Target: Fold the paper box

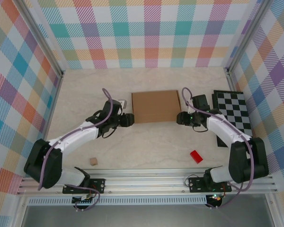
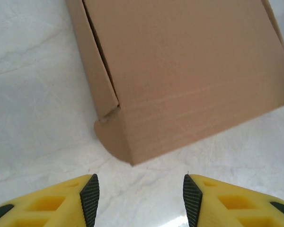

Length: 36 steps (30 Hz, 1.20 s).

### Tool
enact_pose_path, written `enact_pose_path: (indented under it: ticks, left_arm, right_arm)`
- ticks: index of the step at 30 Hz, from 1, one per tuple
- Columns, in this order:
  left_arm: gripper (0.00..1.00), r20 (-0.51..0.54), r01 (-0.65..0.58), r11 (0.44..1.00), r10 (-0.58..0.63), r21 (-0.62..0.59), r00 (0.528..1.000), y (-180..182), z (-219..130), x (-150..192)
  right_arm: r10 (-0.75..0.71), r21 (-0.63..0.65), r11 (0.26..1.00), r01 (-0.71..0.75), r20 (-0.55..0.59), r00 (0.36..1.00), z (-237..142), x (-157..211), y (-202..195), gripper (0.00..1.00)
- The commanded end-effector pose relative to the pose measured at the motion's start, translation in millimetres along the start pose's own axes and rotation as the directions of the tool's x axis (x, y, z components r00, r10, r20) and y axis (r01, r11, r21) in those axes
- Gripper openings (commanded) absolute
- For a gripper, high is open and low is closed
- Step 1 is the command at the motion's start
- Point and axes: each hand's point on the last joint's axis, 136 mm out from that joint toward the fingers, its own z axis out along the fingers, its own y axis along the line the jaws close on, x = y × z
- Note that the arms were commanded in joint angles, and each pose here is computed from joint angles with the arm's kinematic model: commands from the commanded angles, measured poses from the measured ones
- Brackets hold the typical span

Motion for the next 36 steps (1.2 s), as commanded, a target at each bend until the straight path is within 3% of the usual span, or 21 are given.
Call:
enact_pose_path:
  ticks: [1,10,24,36]
  left_arm:
    - [0.54,-0.049,0.045,0.999,-0.045,0.001,0.998,-0.7,20.0,-3.1]
    - [0.52,-0.107,0.062,0.998,-0.061,0.002,0.992,1.3,58.0,1.5]
    - [0.42,-0.129,0.046,0.995,-0.034,0.092,0.991,-20.2,78.4,0.8]
    - [0.41,-0.131,-0.084,0.996,0.086,0.015,0.988,-5.6,85.0,2.7]
  right_arm:
    - [-0.004,0.014,1.0,0.003,0.047,0.999,7.9,-26.1,-3.6,0.5]
    - [-0.015,0.004,1.0,0.015,0.003,1.0,32.3,-33.9,-9.1,0.48]
    - [-0.056,-0.098,0.994,0.056,0.007,0.998,38.0,-33.6,6.7,0.39]
    - [-0.11,0.0,0.994,0.11,0.003,0.994,34.7,-39.5,-7.3,0.4]
